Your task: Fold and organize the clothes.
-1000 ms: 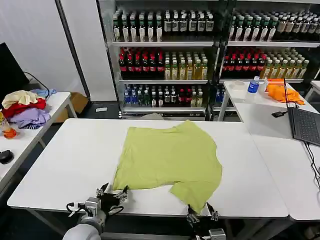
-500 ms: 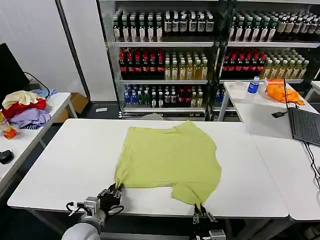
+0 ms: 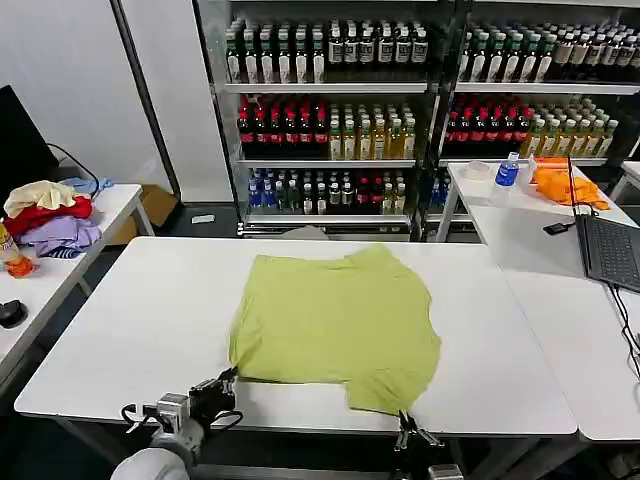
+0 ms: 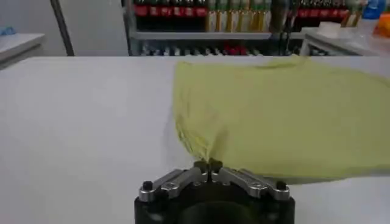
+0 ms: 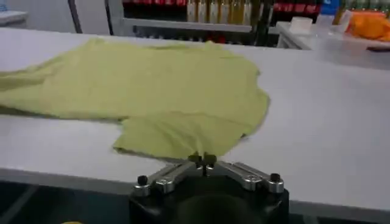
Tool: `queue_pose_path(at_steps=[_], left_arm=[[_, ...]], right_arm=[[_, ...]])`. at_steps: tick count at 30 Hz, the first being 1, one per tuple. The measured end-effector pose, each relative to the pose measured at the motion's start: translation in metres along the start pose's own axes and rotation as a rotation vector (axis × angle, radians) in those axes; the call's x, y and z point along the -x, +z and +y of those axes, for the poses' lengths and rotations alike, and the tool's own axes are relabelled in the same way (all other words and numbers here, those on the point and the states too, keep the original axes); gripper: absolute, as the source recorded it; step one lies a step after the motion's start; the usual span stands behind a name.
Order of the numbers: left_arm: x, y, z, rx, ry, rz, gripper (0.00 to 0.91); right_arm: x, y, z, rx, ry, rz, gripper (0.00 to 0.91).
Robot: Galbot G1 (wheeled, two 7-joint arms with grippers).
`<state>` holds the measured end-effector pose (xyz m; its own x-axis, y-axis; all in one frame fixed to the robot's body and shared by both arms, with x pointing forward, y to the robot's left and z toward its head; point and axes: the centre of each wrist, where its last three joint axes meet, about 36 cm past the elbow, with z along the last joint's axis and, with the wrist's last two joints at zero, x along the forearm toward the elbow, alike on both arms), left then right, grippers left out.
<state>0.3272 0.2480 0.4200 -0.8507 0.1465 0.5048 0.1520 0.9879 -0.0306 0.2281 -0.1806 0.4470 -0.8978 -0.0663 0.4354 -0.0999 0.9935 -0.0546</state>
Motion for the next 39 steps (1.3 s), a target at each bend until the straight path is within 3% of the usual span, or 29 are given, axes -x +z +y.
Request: queue_pose_path(at_steps=[14, 28, 39], left_arm=[[-0.022, -0.025, 0.002, 0.038, 0.038, -0.065, 0.020], [0.026, -0.045, 0.016, 0.097, 0.039, -0.075, 0.020], [0.064, -0.050, 0.014, 0.124, 0.027, -0.072, 0.020]], right_arm=[[0.021, -0.035, -0.037, -0.067, 0.001, -0.119, 0.000], [0.098, -0.067, -0.059, -0.184, -0.027, -0.205, 0.000], [0.150, -0.080, -0.068, -0.239, -0.011, -0.236, 0.000]])
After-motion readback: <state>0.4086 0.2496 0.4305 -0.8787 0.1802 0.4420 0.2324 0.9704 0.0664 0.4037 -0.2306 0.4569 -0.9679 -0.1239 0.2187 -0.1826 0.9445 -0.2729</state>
